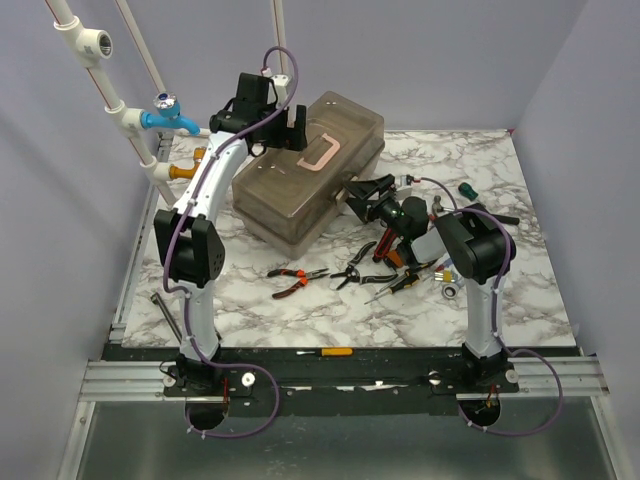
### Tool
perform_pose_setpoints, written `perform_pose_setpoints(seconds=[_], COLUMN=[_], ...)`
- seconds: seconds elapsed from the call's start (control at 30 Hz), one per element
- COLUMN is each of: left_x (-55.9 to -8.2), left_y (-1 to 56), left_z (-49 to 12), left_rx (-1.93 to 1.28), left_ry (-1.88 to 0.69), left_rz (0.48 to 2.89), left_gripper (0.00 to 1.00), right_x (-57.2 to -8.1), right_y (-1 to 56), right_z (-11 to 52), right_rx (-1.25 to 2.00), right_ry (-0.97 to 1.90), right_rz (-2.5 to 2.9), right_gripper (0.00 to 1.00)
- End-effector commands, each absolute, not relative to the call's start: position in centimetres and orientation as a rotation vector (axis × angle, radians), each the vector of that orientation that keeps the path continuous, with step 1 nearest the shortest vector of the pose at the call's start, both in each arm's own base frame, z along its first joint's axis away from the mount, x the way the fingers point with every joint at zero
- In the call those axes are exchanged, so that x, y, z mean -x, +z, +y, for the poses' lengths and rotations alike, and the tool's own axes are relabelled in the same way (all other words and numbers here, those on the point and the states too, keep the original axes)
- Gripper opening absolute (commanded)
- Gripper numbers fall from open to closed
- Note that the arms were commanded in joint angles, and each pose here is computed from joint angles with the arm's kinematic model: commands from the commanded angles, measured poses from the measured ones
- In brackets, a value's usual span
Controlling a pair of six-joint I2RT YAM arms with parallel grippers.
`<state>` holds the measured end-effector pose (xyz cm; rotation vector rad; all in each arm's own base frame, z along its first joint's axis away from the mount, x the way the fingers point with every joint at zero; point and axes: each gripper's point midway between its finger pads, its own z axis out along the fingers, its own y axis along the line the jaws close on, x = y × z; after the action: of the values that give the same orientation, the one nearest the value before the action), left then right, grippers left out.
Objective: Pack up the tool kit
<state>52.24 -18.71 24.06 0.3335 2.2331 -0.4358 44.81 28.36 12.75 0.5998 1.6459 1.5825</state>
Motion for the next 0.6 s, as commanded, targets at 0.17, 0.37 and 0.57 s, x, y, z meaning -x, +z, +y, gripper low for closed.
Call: perform_pose_setpoints(seconds=[0.17,0.37,0.57], left_x=[-44.3,-42.3,-41.5], left_y=[19.5,19.0,20.0], left_z=[-25.4,-26.7,-26.9], left_rx=[-0.387,-0.43,-0.457], left_ry=[-0.847,-0.828,-0.824], left_rz=[2.355,2.371,2.357], left_gripper=[0.95,0.95,0.94], right_x=[-44.2,-42.9,-41.9], right_y=[13.8,13.2,12.8], right_z=[28.0,27.6,27.0], right_rx=[-0.619,-0.643,-0.684], right_ry=[1.589,1.61,1.577], right_rz=[1.599,1.618,1.668], right_gripper=[0.92,0.81,0.65])
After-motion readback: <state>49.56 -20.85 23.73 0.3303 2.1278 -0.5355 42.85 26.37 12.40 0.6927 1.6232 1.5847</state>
